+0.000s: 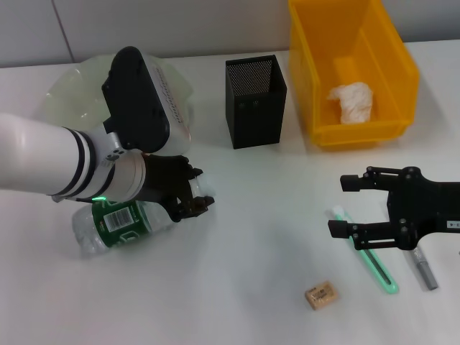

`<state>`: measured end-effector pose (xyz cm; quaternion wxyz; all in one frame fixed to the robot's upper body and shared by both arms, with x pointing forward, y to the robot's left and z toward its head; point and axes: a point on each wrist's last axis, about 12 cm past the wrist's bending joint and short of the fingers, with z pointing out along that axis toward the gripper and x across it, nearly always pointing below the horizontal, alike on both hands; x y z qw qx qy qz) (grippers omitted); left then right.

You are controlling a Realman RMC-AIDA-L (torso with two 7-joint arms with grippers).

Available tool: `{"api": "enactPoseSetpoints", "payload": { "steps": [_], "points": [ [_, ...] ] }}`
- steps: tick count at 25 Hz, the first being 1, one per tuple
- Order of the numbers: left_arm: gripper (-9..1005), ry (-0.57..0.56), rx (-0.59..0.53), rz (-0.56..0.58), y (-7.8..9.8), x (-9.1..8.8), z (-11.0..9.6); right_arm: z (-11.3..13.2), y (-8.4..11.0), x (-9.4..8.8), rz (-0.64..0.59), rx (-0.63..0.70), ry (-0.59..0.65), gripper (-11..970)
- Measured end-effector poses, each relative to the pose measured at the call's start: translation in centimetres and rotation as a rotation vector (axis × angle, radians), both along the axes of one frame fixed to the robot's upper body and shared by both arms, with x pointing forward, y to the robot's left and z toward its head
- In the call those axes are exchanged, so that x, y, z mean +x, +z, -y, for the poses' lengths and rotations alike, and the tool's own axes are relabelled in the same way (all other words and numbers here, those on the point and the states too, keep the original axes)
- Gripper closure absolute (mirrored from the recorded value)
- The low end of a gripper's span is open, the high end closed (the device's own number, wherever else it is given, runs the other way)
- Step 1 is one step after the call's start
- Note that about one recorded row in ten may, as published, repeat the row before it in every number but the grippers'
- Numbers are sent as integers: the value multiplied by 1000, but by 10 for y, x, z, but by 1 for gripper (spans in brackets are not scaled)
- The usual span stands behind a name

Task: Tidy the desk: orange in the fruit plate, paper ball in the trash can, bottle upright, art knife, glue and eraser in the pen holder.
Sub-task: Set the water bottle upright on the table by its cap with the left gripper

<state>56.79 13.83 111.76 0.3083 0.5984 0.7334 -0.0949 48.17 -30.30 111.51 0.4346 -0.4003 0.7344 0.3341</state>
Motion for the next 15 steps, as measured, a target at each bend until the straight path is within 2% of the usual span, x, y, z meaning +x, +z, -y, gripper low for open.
{"api": "enactPoseSetpoints", "payload": {
  "steps": [15],
  "points": [
    [547,29,-70,70,20,-15,-8,2,-1,-1,0,5,-11,139]
  ]
}}
